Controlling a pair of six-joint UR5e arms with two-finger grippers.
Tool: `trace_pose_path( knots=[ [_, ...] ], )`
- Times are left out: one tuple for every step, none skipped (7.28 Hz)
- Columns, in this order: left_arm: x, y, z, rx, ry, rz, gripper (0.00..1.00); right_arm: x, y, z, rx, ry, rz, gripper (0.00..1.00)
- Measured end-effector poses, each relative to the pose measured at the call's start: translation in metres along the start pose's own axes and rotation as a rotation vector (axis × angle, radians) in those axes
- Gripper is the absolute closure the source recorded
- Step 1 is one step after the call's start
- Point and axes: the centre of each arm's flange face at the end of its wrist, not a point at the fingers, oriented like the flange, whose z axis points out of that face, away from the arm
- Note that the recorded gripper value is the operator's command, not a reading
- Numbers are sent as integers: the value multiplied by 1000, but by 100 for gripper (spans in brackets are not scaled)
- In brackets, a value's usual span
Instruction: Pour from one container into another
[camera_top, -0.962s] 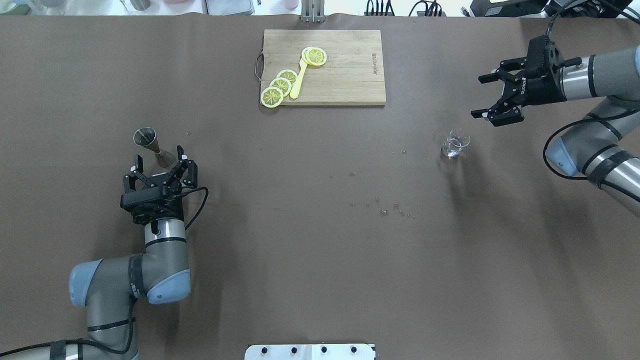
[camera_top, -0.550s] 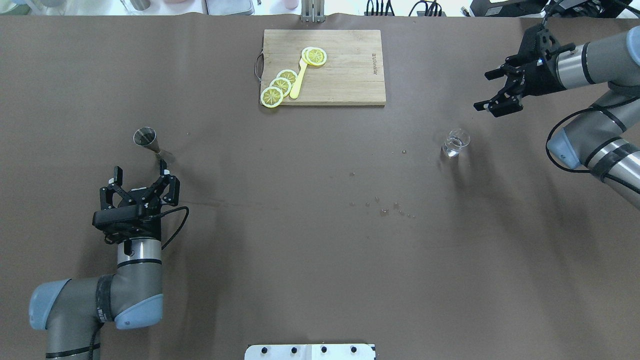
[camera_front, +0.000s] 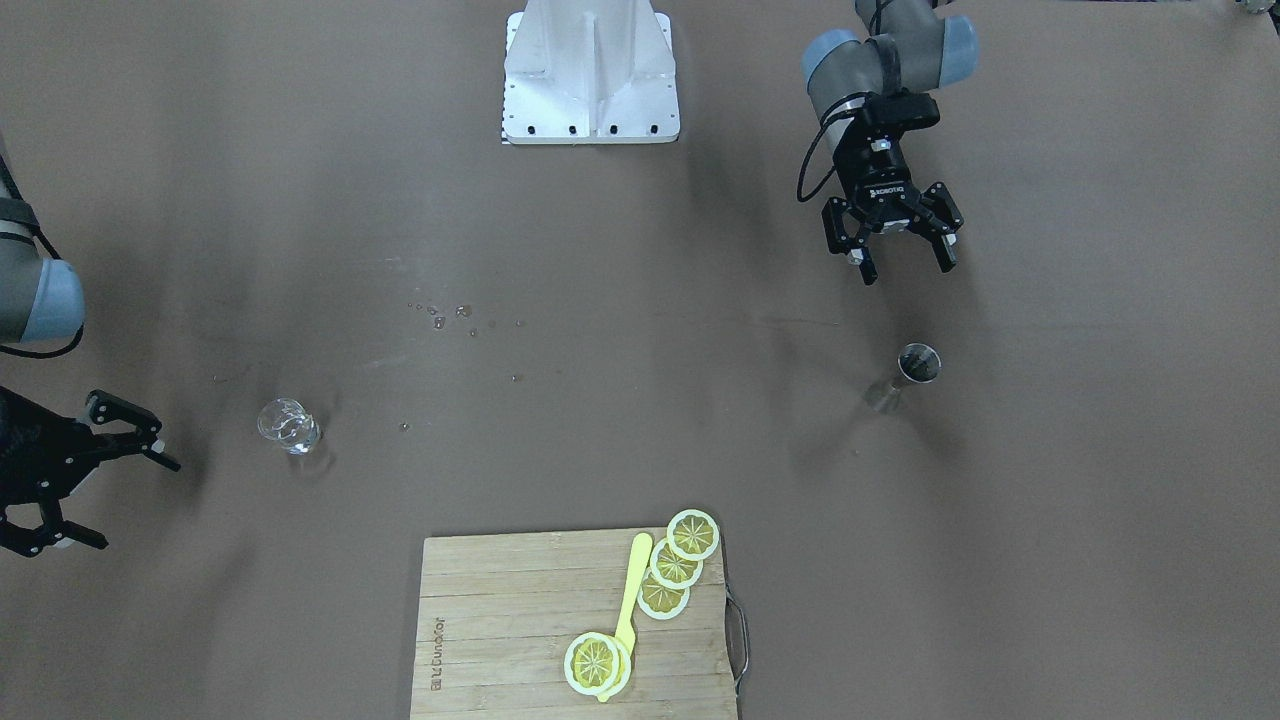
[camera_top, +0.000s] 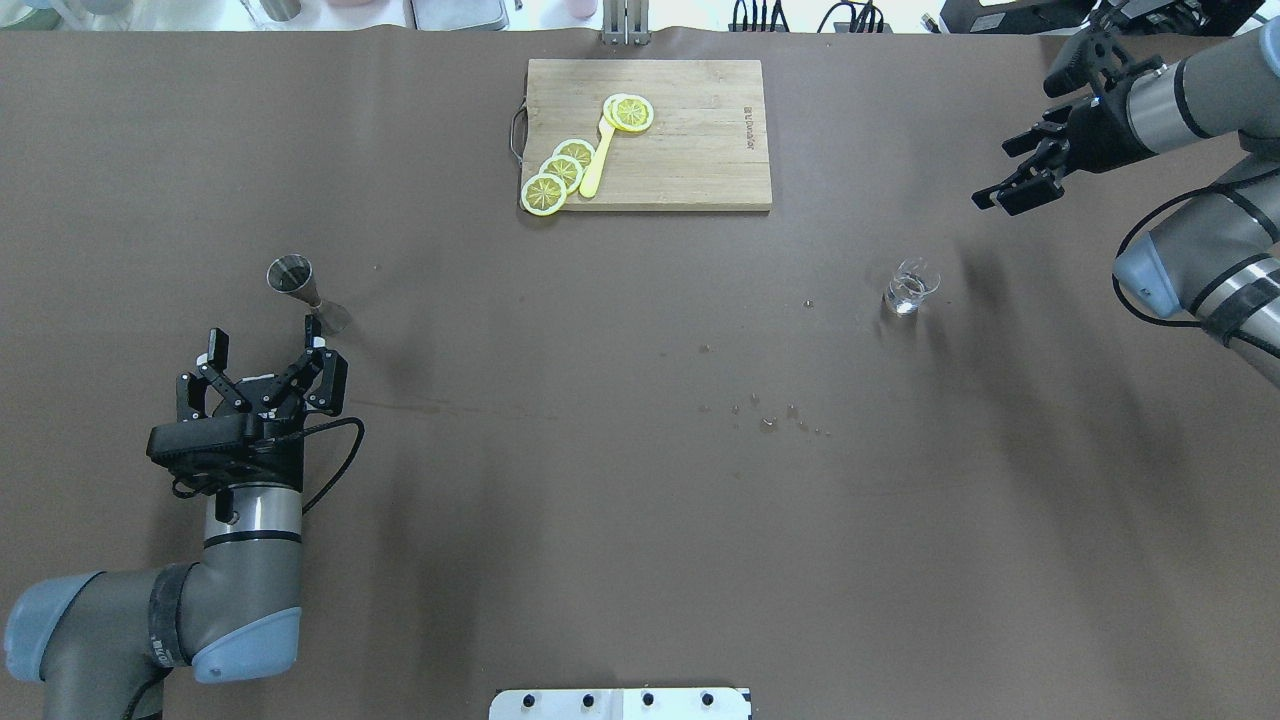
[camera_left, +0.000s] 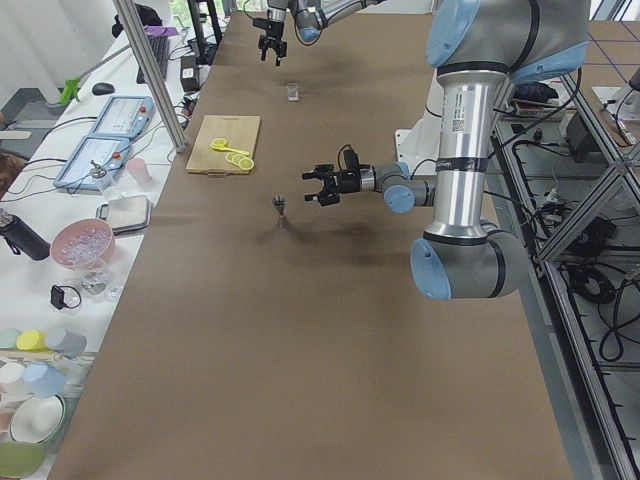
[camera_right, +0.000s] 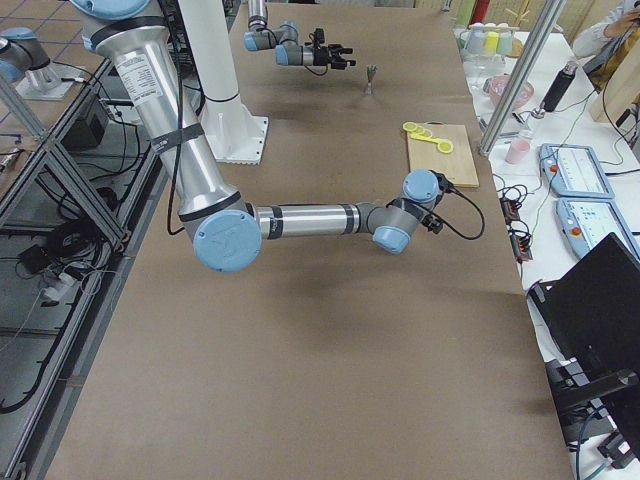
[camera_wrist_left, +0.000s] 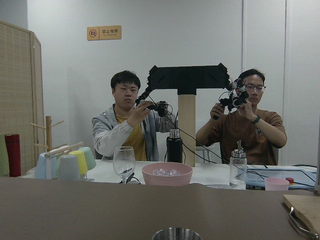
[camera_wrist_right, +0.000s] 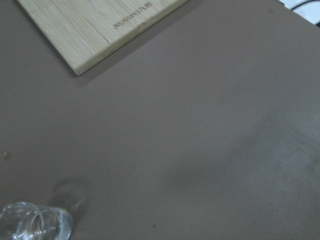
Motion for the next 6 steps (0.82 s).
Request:
trace_pose_path(
  knots=[
    [7,-21,-5,-42,4,16,1,14,4,-5,-67,9,93,0],
    [14,-39,-8,-93,10,40,1,25,8,-10,-128,23,180,0],
    [21,-54,-8,-146,19,72,1,36,17,-13,-187,40,260,0],
    [29,-69,-2,-200,35,95,1,49,32,-12,-229,50,320,0],
    [36,-90,14,-256,65,121,1,62,48,-13,-250,51,364,0],
    [36,-110,36,-312,105,161,1,72,62,-17,-259,57,395,0]
  ],
)
